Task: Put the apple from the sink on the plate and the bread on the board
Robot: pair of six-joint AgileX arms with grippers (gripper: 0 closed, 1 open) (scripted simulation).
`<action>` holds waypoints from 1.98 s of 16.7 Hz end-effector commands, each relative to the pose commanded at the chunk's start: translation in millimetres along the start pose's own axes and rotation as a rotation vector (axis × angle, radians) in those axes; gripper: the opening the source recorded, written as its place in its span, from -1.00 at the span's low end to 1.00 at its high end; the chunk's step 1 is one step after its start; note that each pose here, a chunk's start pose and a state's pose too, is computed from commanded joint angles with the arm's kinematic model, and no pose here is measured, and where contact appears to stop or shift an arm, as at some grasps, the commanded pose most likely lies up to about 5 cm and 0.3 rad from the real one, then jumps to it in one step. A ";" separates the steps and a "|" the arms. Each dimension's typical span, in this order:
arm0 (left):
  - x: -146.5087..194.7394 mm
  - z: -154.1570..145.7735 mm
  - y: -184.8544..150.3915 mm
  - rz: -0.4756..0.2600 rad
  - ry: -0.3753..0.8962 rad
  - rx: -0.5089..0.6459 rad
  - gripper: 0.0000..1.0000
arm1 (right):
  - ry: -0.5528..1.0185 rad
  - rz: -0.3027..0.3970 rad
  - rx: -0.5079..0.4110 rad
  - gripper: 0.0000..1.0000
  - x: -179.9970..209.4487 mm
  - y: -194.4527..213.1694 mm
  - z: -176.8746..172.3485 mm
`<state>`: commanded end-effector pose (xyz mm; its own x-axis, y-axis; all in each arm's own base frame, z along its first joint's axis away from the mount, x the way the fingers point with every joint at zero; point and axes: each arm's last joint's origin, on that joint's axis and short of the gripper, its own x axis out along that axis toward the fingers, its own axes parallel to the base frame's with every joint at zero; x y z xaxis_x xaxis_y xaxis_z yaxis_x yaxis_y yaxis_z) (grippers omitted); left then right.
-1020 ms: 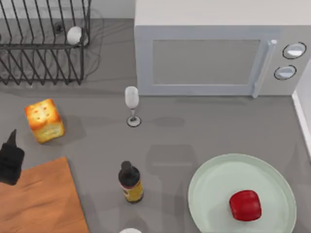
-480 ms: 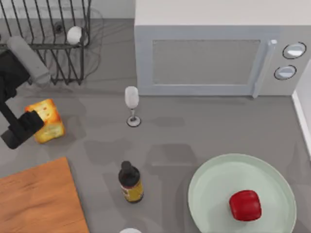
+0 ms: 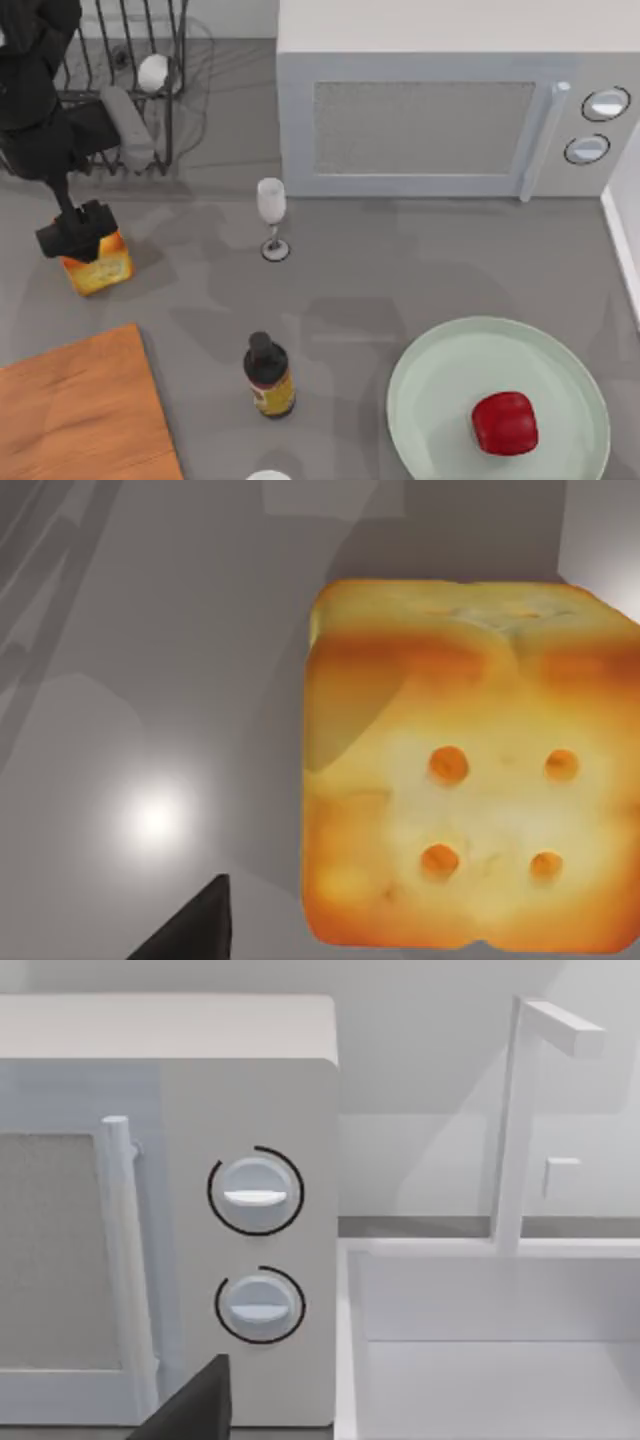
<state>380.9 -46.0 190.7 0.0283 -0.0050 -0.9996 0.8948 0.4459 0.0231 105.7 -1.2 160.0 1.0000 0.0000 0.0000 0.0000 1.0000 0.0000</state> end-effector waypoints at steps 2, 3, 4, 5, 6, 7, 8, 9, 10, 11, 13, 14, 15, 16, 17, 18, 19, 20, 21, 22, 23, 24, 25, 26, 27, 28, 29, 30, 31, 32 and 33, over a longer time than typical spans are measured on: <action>5.6 4.2 6.6 -0.020 0.015 0.010 1.00 | 0.000 0.000 0.000 1.00 0.0 0.0 0.0; 6.5 4.8 7.6 -0.023 0.018 0.011 1.00 | 0.000 0.000 0.000 1.00 0.0 0.0 0.0; 6.5 4.8 7.6 -0.023 0.018 0.011 1.00 | 0.000 0.000 0.000 1.00 0.0 0.0 0.0; 6.5 4.8 7.6 -0.023 0.018 0.011 1.00 | 0.000 0.000 0.000 1.00 0.0 0.0 0.0; 6.5 4.8 7.6 -0.023 0.018 0.011 1.00 | 0.000 0.000 0.000 1.00 0.0 0.0 0.0; 6.2 3.1 8.2 -0.022 0.016 0.006 1.00 | 0.000 0.000 0.000 1.00 0.0 0.0 0.0; 7.5 3.3 8.0 -0.023 0.017 0.007 1.00 | 0.000 0.000 0.000 1.00 0.0 0.0 0.0; 12.2 3.7 7.6 -0.025 0.018 0.009 1.00 | 0.000 0.000 0.000 1.00 0.0 0.0 0.0; 19.5 4.0 7.4 -0.026 0.020 0.011 1.00 | 0.000 0.000 0.000 1.00 0.0 0.0 0.0; 28.9 4.4 7.8 -0.025 0.019 0.011 1.00 | 0.000 0.000 0.000 1.00 0.0 0.0 0.0; 49.9 4.8 8.4 -0.017 0.013 0.010 1.00 | 0.000 0.000 0.000 1.00 0.0 0.0 0.0; 59.9 4.6 7.9 -0.015 0.012 0.010 1.00 | 0.000 0.000 0.000 1.00 0.0 0.0 0.0; 68.3 4.2 7.0 -0.018 0.014 0.010 1.00 | 0.000 0.000 0.000 1.00 0.0 0.0 0.0; 74.2 3.7 6.3 -0.022 0.016 0.011 1.00 | 0.000 0.000 0.000 1.00 0.0 0.0 0.0; 76.4 3.5 6.0 -0.023 0.018 0.011 1.00 | 0.000 0.000 0.000 1.00 0.0 0.0 0.0; 76.4 3.5 6.0 -0.023 0.018 0.011 1.00 | 0.000 0.000 0.000 1.00 0.0 0.0 0.0; 76.4 3.5 6.0 -0.023 0.018 0.011 1.00 | 0.000 0.000 0.000 1.00 0.0 0.0 0.0; 76.4 3.5 6.0 -0.023 0.018 0.011 1.00 | 0.000 0.000 0.000 1.00 0.0 0.0 0.0; 76.4 3.5 6.0 -0.023 0.018 0.011 0.85 | 0.000 0.000 0.000 1.00 0.0 0.0 0.0; 76.4 3.5 6.0 -0.023 0.018 0.011 0.70 | 0.000 0.000 0.000 1.00 0.0 0.0 0.0; 76.4 3.5 6.0 -0.023 0.018 0.011 0.55 | 0.000 0.000 0.000 1.00 0.0 0.0 0.0; 76.4 3.5 6.0 -0.023 0.018 0.011 0.40 | 0.000 0.000 0.000 1.00 0.0 0.0 0.0; 76.4 3.5 6.0 -0.023 0.018 0.011 0.25 | 0.000 0.000 0.000 1.00 0.0 0.0 0.0; 76.4 3.5 6.0 -0.023 0.018 0.011 0.10 | 0.000 0.000 0.000 1.00 0.0 0.0 0.0; 76.4 3.5 6.0 -0.023 0.018 0.011 -0.06 | 0.000 0.000 0.000 1.00 0.0 0.0 0.0; 76.4 3.5 6.0 -0.023 0.018 0.011 -0.21 | 0.000 0.000 0.000 1.00 0.0 0.0 0.0; 76.4 3.5 6.0 -0.023 0.018 0.011 -0.36 | 0.000 0.000 0.000 1.00 0.0 0.0 0.0; 76.4 3.5 6.0 -0.023 0.018 0.011 -0.51 | 0.000 0.000 0.000 1.00 0.0 0.0 0.0; 76.4 3.5 6.0 -0.023 0.018 0.011 -0.66 | 0.000 0.000 0.000 1.00 0.0 0.0 0.0; 76.4 3.5 6.0 -0.023 0.018 0.011 -0.81 | 0.000 0.000 0.000 1.00 0.0 0.0 0.0; 76.4 3.5 6.0 -0.023 0.018 0.011 -0.96 | 0.000 0.000 0.000 1.00 0.0 0.0 0.0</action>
<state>390.0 -46.9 114.5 -0.0004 0.0005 -1.0000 0.9001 0.4357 -0.0002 105.7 -1.2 160.0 1.0000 0.0000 0.0000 0.0000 1.0000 0.0000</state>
